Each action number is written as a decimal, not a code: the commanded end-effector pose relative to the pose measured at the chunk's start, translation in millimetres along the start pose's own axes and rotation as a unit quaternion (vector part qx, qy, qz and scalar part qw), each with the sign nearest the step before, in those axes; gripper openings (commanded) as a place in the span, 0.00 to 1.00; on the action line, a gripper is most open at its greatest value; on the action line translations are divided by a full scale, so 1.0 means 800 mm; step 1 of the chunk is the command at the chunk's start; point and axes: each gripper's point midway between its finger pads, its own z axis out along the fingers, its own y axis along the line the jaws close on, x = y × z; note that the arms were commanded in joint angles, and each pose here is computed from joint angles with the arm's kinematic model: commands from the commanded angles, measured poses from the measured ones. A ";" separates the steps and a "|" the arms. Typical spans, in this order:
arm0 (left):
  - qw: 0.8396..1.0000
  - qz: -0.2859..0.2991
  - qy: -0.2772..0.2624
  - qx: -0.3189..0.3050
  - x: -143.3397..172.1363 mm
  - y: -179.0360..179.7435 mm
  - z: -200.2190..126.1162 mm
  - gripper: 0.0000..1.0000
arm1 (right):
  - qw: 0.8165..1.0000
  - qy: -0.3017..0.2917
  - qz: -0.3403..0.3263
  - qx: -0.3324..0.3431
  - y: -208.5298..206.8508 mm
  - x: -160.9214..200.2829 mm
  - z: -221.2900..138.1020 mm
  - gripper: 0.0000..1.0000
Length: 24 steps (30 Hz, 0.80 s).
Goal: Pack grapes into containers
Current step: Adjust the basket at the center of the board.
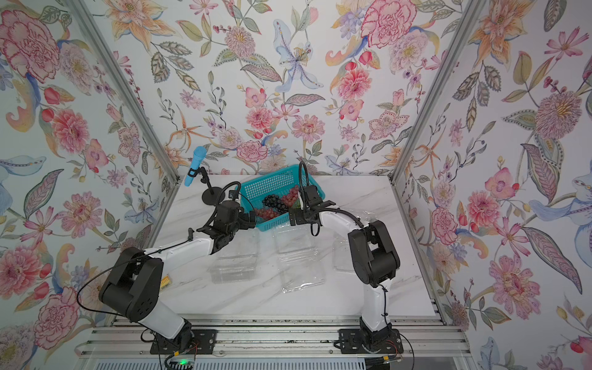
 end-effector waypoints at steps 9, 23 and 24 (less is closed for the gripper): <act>1.000 -0.026 -0.014 -0.004 -0.045 0.010 0.067 1.00 | 0.999 -0.020 -0.009 -0.046 0.058 -0.043 0.016 1.00; 0.999 -0.033 -0.039 -0.009 -0.067 0.038 0.019 1.00 | 0.985 -0.015 -0.172 -0.007 0.050 0.004 -0.057 1.00; 0.998 -0.036 -0.041 -0.005 -0.063 0.038 0.014 1.00 | 0.981 -0.012 -0.193 0.007 0.047 0.011 -0.058 1.00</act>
